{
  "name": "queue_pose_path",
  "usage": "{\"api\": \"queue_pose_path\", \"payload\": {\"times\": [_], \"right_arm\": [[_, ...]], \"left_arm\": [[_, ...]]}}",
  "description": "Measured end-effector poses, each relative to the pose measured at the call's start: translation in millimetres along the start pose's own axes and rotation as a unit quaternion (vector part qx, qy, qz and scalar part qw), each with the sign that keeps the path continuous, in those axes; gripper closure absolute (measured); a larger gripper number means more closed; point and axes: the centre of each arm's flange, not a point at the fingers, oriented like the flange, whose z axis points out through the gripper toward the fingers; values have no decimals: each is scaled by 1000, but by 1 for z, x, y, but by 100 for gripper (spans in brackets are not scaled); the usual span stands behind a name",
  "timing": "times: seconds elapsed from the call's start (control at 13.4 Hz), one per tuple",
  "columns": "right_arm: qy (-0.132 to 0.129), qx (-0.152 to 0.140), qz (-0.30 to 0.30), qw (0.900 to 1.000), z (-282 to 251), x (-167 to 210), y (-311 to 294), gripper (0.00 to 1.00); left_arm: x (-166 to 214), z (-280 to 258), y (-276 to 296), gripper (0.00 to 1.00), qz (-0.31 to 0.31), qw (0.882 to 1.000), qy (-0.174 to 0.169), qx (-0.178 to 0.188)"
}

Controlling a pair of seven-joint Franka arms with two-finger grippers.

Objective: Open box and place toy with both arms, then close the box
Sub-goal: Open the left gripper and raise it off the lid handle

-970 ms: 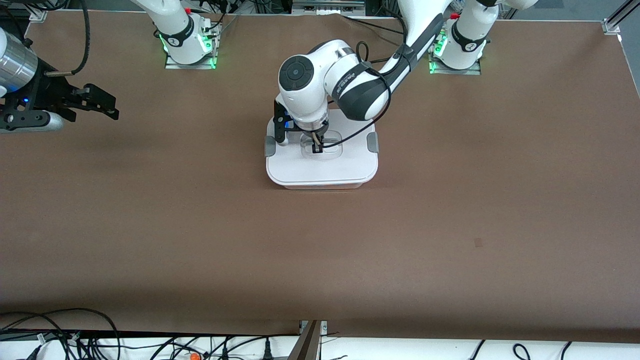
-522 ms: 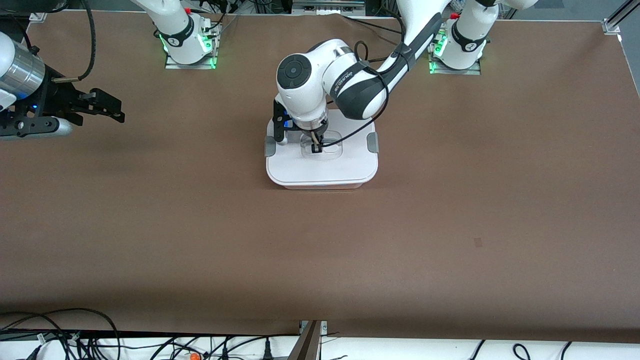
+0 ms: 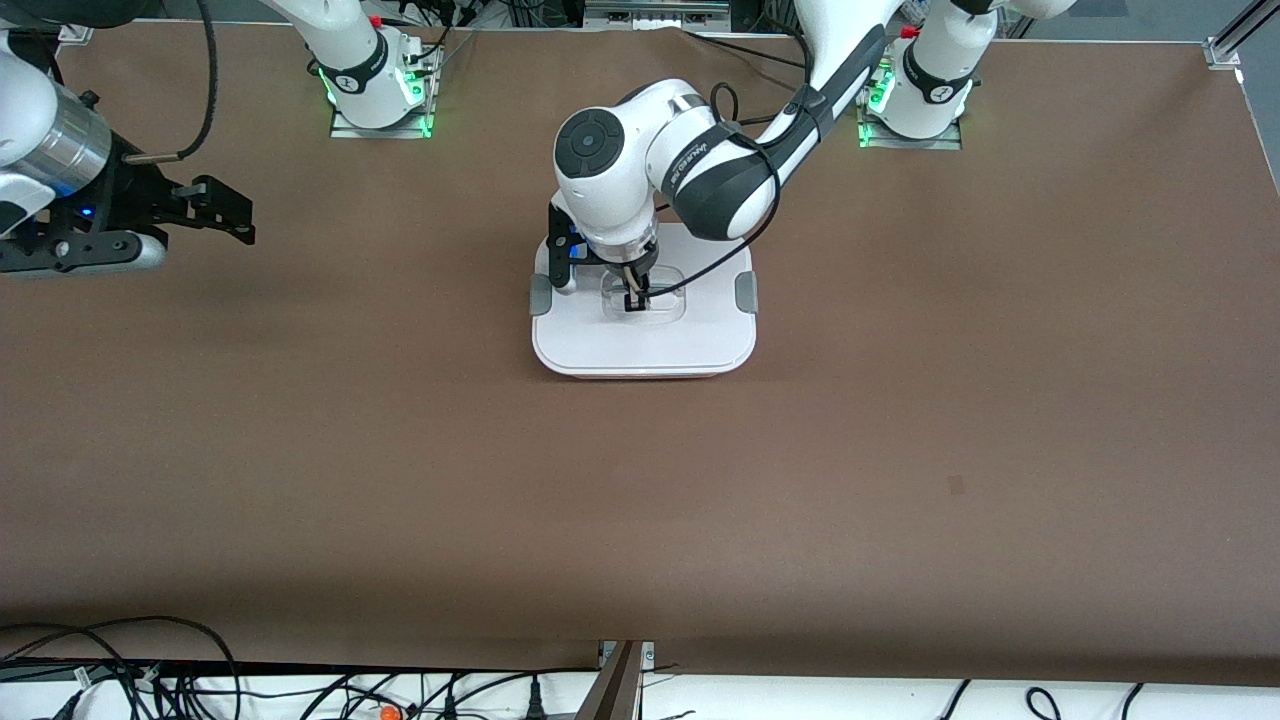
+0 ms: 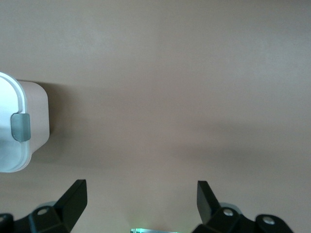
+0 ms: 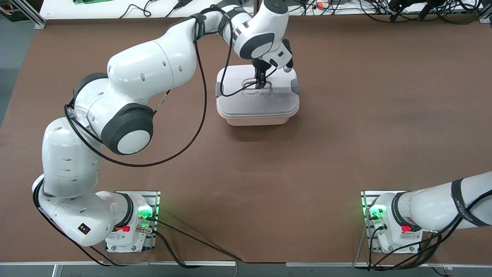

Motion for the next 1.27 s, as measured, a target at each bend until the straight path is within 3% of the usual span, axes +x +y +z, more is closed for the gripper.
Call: {"api": "queue_pose_path", "payload": {"times": [0.3, 0.37, 0.9, 1.27], "right_arm": [[-1, 0, 1, 1000, 0, 0, 1, 0], [-1, 0, 1, 1000, 0, 0, 2, 0], [-6, 0, 4, 1000, 1, -1, 4, 0], [-8, -1, 4, 1000, 2, -1, 4, 0]], "left_arm": [[-42, -31, -45, 4, -59, 998, 27, -6], [-60, -37, -60, 0, -77, 996, 33, -11], [-221, -93, -168, 0, -211, 977, 38, -16], [-350, -125, -219, 0, -311, 949, 40, 16]]}}
